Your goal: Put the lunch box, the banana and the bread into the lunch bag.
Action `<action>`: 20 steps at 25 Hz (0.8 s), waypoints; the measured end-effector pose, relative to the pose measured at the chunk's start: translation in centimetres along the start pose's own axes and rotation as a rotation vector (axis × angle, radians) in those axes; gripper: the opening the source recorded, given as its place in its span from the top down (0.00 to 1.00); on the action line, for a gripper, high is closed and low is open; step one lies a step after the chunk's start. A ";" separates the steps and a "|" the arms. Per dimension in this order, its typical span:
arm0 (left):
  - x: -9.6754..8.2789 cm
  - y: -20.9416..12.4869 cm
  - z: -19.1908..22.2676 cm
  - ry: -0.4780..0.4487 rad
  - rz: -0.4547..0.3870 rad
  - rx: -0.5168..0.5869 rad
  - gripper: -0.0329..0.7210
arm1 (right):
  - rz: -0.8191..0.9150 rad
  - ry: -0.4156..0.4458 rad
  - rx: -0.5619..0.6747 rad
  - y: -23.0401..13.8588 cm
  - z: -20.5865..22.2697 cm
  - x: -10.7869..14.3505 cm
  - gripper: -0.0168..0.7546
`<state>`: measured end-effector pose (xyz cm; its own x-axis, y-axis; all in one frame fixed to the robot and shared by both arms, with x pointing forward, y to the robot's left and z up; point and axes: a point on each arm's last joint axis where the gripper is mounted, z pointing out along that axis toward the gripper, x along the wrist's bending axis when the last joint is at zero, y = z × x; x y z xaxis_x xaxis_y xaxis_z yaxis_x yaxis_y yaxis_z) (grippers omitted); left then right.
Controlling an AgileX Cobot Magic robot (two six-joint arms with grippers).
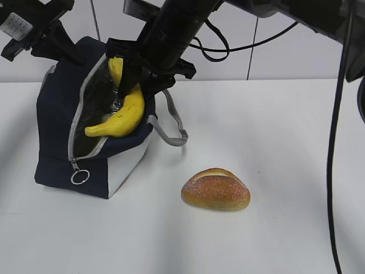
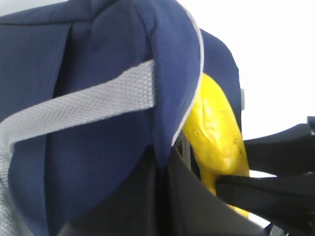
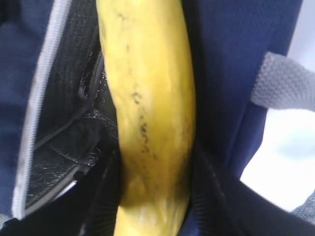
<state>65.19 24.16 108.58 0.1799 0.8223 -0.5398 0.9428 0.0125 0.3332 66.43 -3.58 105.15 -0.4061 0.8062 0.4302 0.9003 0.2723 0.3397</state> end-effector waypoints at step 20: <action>0.0 0.0 0.0 -0.005 -0.002 -0.001 0.96 | -0.012 -0.008 -0.104 0.8 5.1 0.0 0.32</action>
<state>65.19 24.12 108.60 0.1796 0.8195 -0.5441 0.9428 0.0145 0.3330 67.94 -0.68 101.20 -0.4153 0.8075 0.4190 0.8739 0.2262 0.4302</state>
